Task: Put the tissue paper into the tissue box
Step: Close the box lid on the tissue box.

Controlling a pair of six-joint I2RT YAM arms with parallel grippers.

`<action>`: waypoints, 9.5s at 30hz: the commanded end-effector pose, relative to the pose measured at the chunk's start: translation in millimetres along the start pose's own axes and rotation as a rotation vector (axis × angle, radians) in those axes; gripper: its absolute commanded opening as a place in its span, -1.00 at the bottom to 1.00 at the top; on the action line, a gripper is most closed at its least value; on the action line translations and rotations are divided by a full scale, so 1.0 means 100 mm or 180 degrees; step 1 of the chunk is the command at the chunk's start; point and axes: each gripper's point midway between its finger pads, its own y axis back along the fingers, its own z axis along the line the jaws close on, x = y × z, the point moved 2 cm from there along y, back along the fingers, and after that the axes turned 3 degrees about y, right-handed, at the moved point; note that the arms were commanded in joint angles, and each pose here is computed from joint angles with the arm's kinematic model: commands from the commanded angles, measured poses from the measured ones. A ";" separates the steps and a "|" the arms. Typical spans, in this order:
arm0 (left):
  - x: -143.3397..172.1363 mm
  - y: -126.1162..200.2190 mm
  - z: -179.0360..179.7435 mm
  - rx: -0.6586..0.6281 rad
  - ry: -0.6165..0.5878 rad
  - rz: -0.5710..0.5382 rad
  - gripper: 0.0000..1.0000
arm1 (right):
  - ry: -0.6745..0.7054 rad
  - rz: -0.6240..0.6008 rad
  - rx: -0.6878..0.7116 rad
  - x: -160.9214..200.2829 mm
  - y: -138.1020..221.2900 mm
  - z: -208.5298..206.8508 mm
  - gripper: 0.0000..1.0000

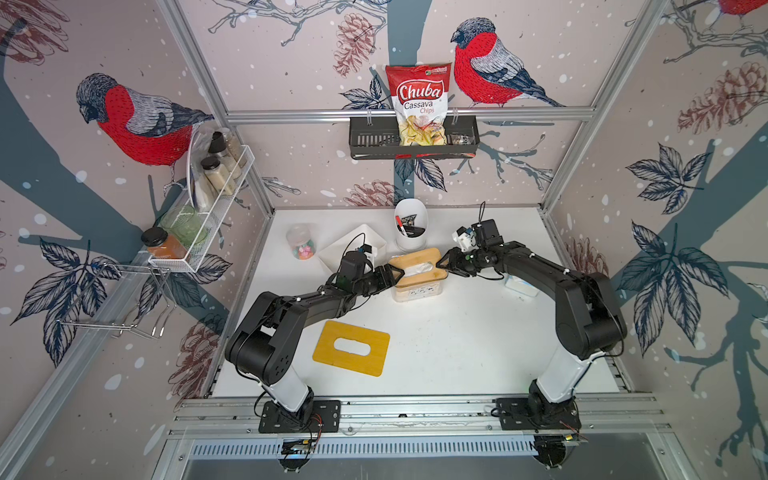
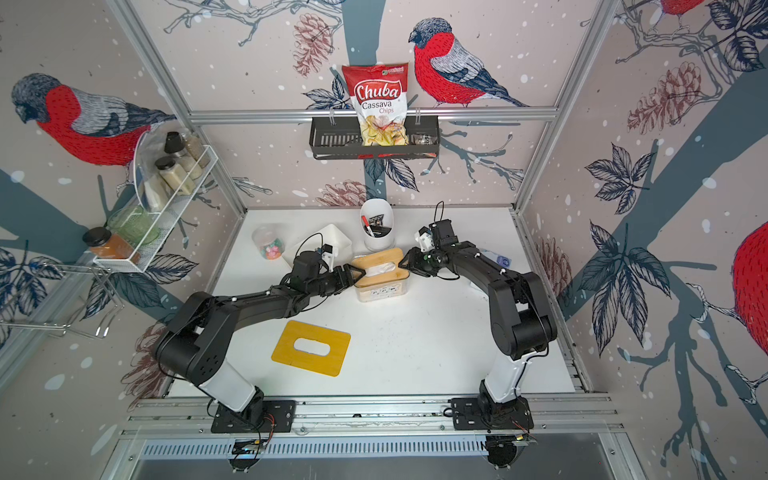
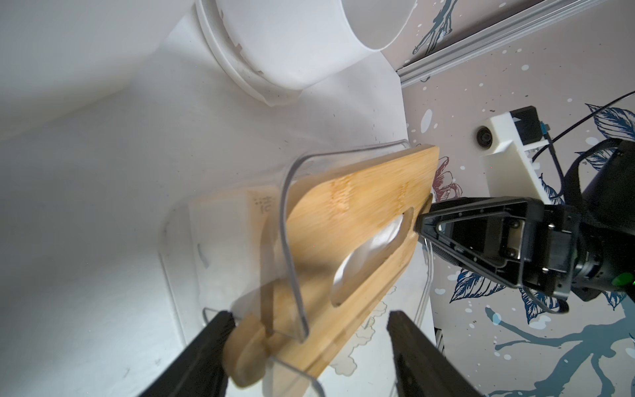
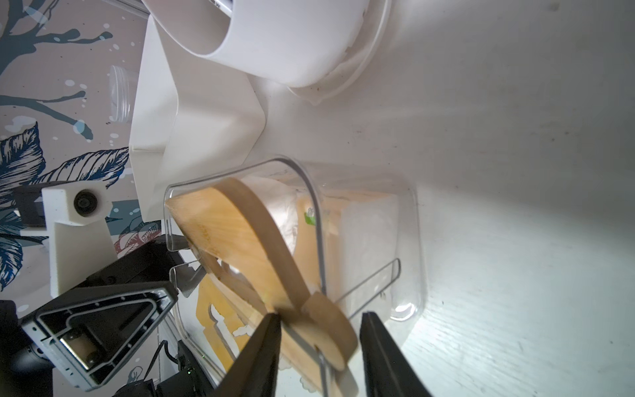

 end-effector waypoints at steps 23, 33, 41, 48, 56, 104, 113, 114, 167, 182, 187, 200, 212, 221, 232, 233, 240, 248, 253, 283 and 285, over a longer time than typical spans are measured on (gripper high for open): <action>-0.01 -0.01 -0.08 0.0087 -0.0090 0.0056 0.46 | 0.0699 -0.0228 0.0129 -0.38 -0.05 0.07 0.12; -0.01 -0.02 -0.08 0.0093 -0.0084 0.0054 0.46 | 0.0687 -0.0154 0.0204 -0.25 -0.06 0.06 -0.02; 0.00 -0.04 -0.07 0.0097 -0.0074 0.0065 0.46 | 0.0691 -0.0118 0.0163 -0.18 -0.10 0.11 -0.06; 0.01 -0.04 -0.07 0.0095 -0.0083 0.0075 0.46 | 0.0686 -0.0102 0.0112 -0.13 -0.15 0.17 -0.09; 0.05 -0.05 -0.04 0.0049 -0.0123 0.0115 0.40 | 0.0644 -0.0138 0.0108 -0.16 -0.13 0.17 -0.08; 0.04 -0.10 0.03 -0.0183 -0.0247 0.0095 0.31 | 0.0482 -0.0042 0.0339 0.12 0.00 0.15 -0.13; 0.04 -0.12 0.02 -0.0164 -0.0232 0.0110 0.29 | 0.0487 -0.0008 0.0325 0.12 -0.06 0.14 -0.15; 0.04 -0.12 0.02 -0.0164 -0.0227 0.0110 0.29 | 0.0497 -0.0004 0.0307 0.12 -0.07 0.15 -0.15; 0.06 -0.18 0.02 -0.0312 -0.0345 0.0165 0.19 | 0.0569 -0.0072 0.0436 -0.07 -0.25 0.18 -0.12; -0.04 -0.05 -0.28 0.0001 -0.0320 -0.0019 0.28 | 0.0491 -0.0113 0.0529 -0.06 -0.20 0.08 0.04; -0.05 -0.03 -0.28 -0.0014 -0.0343 -0.0034 0.28 | 0.0484 -0.0146 0.0458 -0.11 -0.13 0.09 0.11; -0.04 0.02 -0.22 -0.0033 -0.0323 -0.0063 0.24 | 0.0477 -0.0143 0.0375 -0.14 -0.08 0.08 0.23; 0.00 -0.04 -0.16 -0.0054 -0.0328 0.0010 0.24 | 0.0571 -0.0069 0.0421 -0.09 -0.05 0.08 0.20; 0.09 -0.09 -0.06 -0.0189 -0.0439 0.0082 0.20 | 0.0545 -0.0010 0.0330 -0.02 -0.15 0.15 0.06; 0.09 -0.06 -0.04 -0.0265 -0.0528 0.0047 0.15 | 0.0539 -0.0056 0.0394 -0.10 -0.08 0.13 0.16; 0.09 -0.07 -0.04 -0.0263 -0.0526 0.0053 0.15 | 0.0528 -0.0082 0.0419 -0.13 -0.04 0.11 0.20; 0.09 -0.07 -0.04 -0.0272 -0.0518 0.0049 0.14 | 0.0493 -0.0204 0.0514 -0.22 0.16 -0.01 0.46; 0.07 -0.07 -0.05 -0.0266 -0.0512 0.0040 0.15 | 0.0441 -0.0202 0.0653 -0.07 0.29 -0.10 0.54; 0.08 -0.07 -0.05 -0.0263 -0.0508 0.0043 0.14 | 0.0423 -0.0135 0.0667 0.12 0.27 -0.06 0.43; 0.05 -0.06 -0.08 -0.0254 -0.0503 0.0007 0.15 | 0.0361 -0.0154 0.0766 0.27 0.11 0.10 0.05; 0.05 -0.06 -0.08 -0.0250 -0.0488 0.0008 0.14 | 0.0350 -0.0167 0.0725 0.23 0.15 0.06 0.16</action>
